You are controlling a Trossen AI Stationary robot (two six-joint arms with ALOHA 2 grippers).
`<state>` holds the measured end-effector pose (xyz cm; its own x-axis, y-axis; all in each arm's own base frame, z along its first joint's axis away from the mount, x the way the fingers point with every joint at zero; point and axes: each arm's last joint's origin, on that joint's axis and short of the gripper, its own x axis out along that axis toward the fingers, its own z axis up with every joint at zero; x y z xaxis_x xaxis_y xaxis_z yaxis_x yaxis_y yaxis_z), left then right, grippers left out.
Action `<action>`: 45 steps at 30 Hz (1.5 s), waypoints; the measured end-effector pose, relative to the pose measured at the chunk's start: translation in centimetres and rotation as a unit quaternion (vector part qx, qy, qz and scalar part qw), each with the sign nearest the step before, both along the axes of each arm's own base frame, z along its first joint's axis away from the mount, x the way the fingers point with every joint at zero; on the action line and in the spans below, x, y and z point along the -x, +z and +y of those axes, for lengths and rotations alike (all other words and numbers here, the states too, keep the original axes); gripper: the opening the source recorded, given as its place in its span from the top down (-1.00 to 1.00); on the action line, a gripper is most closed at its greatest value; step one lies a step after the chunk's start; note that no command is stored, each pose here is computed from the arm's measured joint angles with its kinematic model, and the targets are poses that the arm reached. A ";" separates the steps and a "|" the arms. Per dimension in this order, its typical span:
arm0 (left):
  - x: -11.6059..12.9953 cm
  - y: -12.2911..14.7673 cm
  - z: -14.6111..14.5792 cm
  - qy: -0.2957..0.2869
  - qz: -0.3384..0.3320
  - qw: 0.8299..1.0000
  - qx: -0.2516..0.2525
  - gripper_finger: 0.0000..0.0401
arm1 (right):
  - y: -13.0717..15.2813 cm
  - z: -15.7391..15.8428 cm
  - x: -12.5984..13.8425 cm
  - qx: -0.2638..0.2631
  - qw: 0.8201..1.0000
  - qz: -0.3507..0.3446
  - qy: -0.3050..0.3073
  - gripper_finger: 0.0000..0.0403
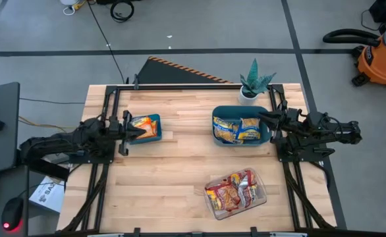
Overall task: Sort Maruchan noodles
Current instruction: Return to Home Position
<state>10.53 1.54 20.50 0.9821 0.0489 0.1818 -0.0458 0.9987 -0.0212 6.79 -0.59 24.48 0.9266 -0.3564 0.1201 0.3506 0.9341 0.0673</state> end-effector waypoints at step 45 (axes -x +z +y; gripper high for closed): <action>0.9 -2.8 0.1 -0.005 0.017 0.980 0.199 0.88 | 0.0 0.0 0.0 0.001 1.000 0.001 0.000 0.70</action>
<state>9.59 1.60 17.72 0.9881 0.1004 0.1169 -0.0445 0.9123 -0.4071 6.79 -0.58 24.47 0.9270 -0.3554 0.1195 0.3498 0.9345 0.0658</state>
